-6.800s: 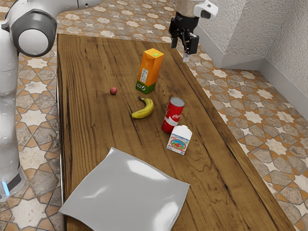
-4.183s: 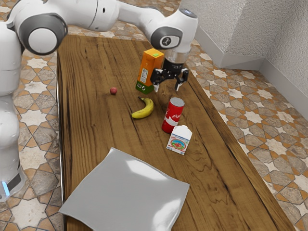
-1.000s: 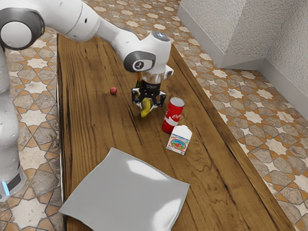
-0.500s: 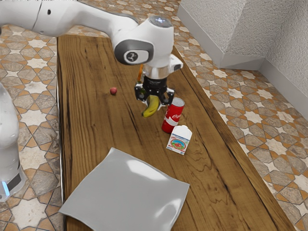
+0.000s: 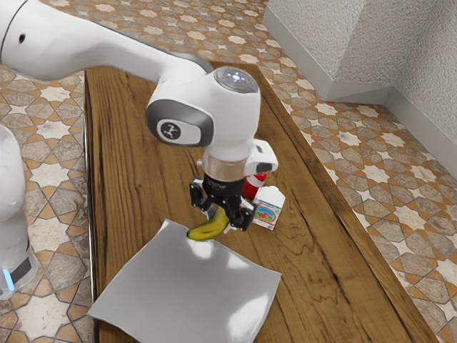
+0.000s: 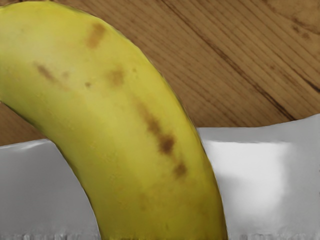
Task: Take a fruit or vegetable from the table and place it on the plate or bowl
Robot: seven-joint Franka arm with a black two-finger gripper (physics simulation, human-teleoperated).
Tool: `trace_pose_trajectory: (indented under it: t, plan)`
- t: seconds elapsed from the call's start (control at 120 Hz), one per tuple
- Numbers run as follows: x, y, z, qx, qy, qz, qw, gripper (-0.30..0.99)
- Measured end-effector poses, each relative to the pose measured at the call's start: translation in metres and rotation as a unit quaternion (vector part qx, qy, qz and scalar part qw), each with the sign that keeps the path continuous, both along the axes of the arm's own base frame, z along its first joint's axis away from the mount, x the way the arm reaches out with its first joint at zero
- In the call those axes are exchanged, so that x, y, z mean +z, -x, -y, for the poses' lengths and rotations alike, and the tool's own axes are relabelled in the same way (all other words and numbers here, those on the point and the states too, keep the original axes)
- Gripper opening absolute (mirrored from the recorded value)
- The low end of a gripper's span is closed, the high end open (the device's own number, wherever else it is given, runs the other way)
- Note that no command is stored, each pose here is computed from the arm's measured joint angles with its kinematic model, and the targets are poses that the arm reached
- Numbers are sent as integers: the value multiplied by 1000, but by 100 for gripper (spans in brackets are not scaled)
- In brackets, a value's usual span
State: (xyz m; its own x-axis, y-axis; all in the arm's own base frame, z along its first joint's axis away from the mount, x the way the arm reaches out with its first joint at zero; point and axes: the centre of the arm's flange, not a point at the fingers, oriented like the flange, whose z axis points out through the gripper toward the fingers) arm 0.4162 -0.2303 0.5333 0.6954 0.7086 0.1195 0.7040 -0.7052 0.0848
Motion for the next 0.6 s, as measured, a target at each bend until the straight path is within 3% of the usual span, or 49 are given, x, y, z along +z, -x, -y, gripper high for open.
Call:
trace_pose_trajectory:
  t: [0.383,0.492,0.6]
  plan:
    - [12,41,43,-50,-7,2,999,19]
    - [11,44,47,-58,-8,-1,998,44]
    - [6,48,50,-65,-12,-11,998,58]
